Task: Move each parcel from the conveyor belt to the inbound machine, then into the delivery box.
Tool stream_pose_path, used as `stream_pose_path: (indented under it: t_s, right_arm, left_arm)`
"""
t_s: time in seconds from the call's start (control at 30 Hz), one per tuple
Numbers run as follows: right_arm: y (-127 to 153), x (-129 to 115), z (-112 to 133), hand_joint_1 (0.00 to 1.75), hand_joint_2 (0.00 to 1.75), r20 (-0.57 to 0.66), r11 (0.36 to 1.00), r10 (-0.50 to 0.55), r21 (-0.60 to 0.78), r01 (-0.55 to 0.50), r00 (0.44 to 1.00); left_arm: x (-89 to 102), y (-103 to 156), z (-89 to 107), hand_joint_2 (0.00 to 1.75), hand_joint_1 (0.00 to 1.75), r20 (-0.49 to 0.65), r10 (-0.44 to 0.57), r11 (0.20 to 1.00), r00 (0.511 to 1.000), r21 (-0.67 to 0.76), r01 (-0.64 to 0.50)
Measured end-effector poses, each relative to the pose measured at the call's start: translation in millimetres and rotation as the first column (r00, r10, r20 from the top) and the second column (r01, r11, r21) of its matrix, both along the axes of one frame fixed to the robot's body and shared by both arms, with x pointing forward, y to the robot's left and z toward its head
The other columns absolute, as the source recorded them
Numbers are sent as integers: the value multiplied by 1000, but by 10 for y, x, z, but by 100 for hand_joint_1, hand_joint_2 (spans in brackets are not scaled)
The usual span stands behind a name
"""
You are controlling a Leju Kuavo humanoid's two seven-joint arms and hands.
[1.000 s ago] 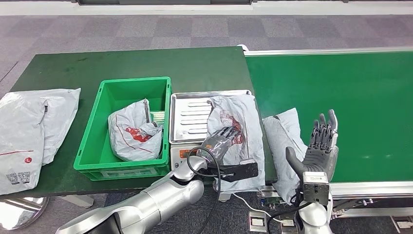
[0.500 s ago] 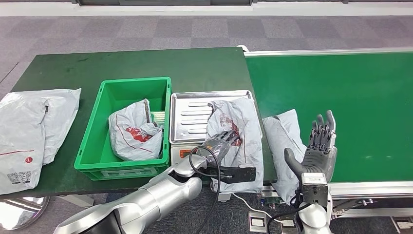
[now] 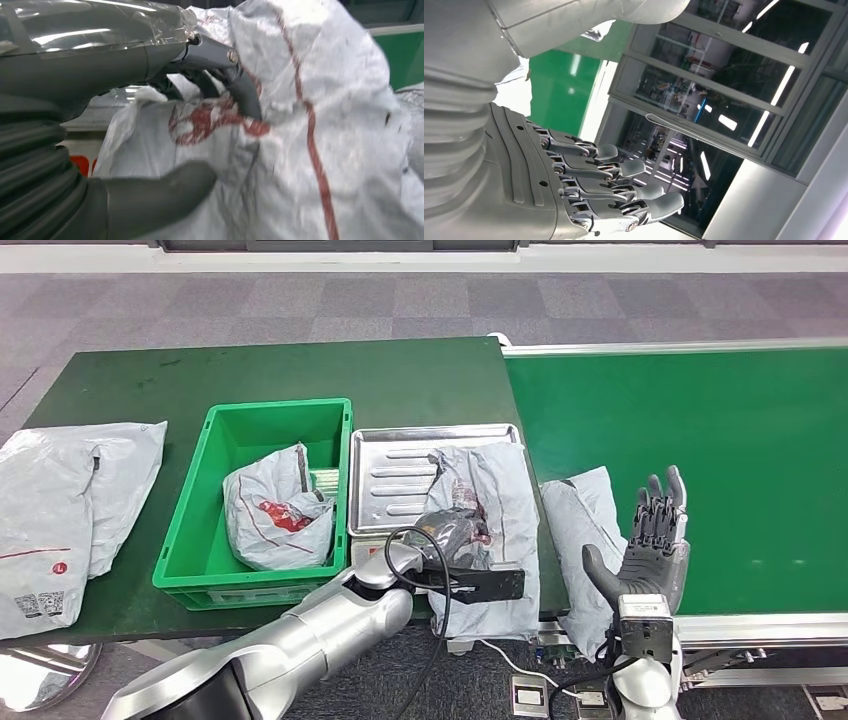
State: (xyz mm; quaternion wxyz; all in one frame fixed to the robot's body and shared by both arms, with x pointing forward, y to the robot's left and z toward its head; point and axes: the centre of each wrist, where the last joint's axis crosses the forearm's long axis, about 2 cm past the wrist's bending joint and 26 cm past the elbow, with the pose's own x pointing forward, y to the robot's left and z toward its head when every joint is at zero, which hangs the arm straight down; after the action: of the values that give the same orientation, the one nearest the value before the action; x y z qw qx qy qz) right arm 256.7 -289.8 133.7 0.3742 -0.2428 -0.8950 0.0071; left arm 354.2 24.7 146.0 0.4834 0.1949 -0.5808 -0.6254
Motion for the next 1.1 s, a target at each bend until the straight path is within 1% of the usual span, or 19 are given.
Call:
stream_pose_path:
  t_s: [0.4,0.57,0.63,0.8,1.1]
  right_arm:
    - [0,0,0,0,175,0,1000,0,0,0,1000]
    - [-1,17,14,0,175,5,1000,8,-1,-8,1000]
    - [-2,39,34,0,175,13,1000,10,-2,-10,1000]
    - [-5,71,65,0,175,24,1000,7,3,-7,1000]
    - [-5,88,83,0,175,29,1000,2,9,-2,1000]
  left_arm:
    - [20,3,23,175,175,8,-3,1000,1000,-3,3]
    - [7,38,-24,175,175,57,-83,993,995,-80,87]
    - [-12,47,-54,175,175,77,-93,990,993,-95,101]
    - [-53,66,-114,175,175,120,-85,985,989,-139,102]
    - [-68,80,-143,175,175,113,-61,982,992,-171,80]
